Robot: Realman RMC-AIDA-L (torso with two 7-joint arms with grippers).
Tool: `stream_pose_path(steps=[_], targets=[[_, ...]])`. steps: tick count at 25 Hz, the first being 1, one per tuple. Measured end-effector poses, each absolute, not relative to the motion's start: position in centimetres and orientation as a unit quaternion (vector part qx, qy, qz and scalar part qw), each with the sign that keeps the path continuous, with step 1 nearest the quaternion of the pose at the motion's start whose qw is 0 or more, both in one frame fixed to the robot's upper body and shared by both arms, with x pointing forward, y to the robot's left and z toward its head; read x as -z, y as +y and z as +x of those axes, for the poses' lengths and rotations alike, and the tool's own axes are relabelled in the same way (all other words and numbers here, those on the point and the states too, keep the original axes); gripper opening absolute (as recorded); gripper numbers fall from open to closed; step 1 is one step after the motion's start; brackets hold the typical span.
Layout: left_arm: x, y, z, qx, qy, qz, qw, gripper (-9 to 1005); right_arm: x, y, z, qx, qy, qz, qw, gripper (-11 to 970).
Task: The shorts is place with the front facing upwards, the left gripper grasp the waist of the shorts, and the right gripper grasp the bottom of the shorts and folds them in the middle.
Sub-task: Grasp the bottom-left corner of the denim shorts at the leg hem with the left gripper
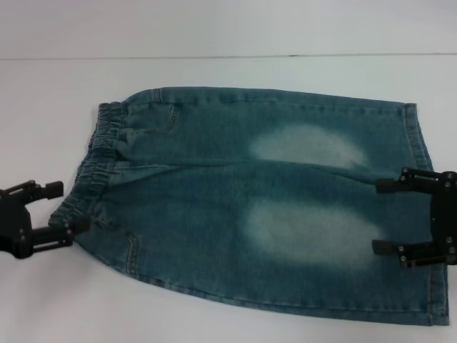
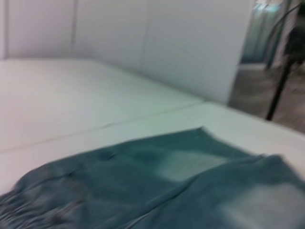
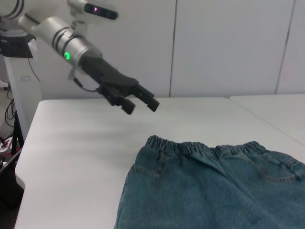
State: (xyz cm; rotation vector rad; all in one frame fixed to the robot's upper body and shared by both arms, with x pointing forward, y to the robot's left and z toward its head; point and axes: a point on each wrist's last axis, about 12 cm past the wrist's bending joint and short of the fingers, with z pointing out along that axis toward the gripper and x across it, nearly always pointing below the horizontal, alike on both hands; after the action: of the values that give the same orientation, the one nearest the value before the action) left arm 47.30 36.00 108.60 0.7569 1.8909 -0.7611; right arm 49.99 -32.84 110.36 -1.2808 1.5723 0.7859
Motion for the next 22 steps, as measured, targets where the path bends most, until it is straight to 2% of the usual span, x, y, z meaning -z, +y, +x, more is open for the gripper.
stream_pose_path(steps=[11,22], targets=[[-108.1,34.9,51.3,0.248,0.833,0.301,0.393,855,-109.8,-32.4,50.5,-0.308,0.650,-0.527,0.453,931],[-108.0,35.6,51.1,0.220,0.854,0.294,0.368,854,-109.4,-32.3,50.4,-0.309,0.653,-0.525,0.450,932]])
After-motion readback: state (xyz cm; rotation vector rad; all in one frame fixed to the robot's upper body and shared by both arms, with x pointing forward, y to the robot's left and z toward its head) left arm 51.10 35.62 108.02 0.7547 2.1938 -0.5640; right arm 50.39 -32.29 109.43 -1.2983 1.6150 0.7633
